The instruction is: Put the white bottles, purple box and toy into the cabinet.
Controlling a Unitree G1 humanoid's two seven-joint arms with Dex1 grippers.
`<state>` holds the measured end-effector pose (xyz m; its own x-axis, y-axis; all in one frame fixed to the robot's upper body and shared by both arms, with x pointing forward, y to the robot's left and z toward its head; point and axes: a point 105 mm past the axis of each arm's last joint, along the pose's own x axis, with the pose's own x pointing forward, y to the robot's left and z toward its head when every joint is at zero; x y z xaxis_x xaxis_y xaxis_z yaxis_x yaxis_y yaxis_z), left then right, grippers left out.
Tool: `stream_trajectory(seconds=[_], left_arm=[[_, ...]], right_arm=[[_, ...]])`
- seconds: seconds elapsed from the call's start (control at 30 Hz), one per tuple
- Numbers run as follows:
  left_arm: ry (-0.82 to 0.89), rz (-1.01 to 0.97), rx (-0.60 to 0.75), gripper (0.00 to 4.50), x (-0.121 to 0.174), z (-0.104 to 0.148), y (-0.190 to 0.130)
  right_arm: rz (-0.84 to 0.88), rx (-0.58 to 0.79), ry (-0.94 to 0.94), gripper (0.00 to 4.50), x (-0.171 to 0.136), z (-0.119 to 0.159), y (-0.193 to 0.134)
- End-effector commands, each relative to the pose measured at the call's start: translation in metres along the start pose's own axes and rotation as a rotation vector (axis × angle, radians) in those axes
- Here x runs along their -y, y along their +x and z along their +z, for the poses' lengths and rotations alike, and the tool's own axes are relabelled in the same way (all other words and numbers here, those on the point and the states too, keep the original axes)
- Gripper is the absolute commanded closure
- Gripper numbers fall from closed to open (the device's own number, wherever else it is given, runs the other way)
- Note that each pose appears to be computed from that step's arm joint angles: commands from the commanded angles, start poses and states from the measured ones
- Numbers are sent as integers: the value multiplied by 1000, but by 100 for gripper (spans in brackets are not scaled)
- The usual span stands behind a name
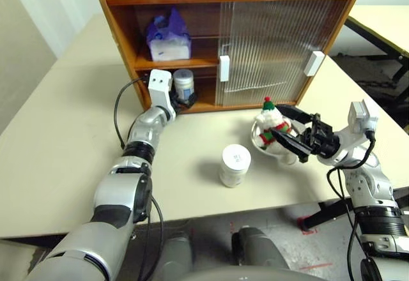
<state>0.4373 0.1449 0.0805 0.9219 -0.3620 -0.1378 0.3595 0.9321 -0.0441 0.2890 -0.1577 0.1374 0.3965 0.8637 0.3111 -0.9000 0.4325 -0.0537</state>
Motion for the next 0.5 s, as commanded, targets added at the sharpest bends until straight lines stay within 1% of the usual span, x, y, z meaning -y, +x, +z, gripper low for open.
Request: stream_trajectory(seconds=[0.03, 0.27, 0.3, 0.37, 0.43, 0.47, 0.5], left_arm=[[1, -4, 4, 4, -1, 3, -6], [-27, 50, -10, 4, -9, 1, -14], [-33, 56, -6, 20, -10, 1, -15], [-43, 64, -4, 67, -11, 1, -16], [-52, 70, -1, 133, -11, 1, -17], [-53, 72, -1, 181, -11, 1, -17], [-55, 74, 1, 217, -11, 1, -17]], right_arm=[[13, -7, -7, 0, 1, -2, 2], [29, -12, -1, 0, 1, -4, 4], [29, -12, -2, 0, 1, -4, 4], [28, -11, -3, 0, 1, -4, 4], [27, -11, -4, 0, 1, -4, 3], [26, -12, -4, 0, 1, -3, 3], [24, -13, -4, 0, 1, -3, 2]])
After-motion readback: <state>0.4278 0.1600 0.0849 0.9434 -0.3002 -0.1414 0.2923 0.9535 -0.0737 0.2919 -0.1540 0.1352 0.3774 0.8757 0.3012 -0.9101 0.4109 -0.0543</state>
